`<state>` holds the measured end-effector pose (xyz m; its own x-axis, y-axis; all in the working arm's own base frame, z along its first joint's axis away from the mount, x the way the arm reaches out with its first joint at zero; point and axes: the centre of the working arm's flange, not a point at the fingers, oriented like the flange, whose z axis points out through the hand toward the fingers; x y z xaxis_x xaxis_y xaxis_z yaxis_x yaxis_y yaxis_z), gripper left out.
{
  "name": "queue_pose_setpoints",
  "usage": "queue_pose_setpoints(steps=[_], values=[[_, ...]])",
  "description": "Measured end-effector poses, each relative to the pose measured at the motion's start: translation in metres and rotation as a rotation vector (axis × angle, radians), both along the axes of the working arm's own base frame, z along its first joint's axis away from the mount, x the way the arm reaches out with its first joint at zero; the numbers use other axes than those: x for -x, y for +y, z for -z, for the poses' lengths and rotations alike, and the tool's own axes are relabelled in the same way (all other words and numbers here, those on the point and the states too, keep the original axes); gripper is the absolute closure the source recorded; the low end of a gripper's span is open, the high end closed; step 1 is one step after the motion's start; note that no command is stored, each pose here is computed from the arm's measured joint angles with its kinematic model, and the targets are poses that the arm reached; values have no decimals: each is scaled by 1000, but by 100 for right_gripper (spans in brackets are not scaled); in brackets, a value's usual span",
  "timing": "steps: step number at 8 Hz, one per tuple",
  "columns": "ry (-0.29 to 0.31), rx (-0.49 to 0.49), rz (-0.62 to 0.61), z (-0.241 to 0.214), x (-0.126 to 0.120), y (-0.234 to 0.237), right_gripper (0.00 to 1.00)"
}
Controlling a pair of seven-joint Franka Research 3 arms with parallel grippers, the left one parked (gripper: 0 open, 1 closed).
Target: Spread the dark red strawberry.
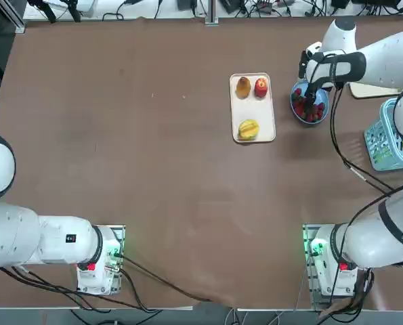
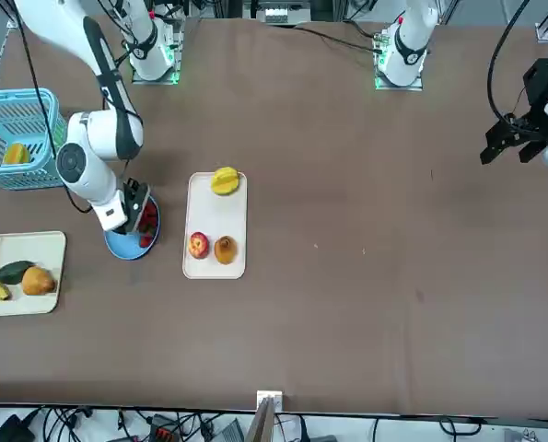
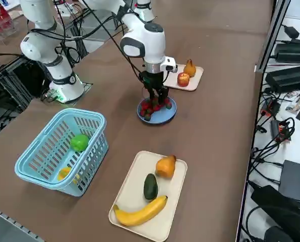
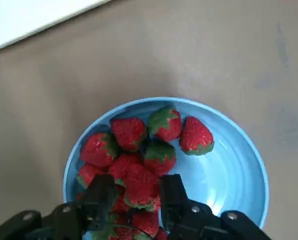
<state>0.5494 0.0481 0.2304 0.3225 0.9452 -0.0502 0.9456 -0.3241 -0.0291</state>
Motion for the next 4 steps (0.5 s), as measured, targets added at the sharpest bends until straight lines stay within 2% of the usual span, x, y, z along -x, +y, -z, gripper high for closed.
queue_pose_setpoints(steps=[3, 4], values=[[-3, 0, 0, 2, -2, 0, 52], [-6, 0, 0, 1, -3, 0, 59]])
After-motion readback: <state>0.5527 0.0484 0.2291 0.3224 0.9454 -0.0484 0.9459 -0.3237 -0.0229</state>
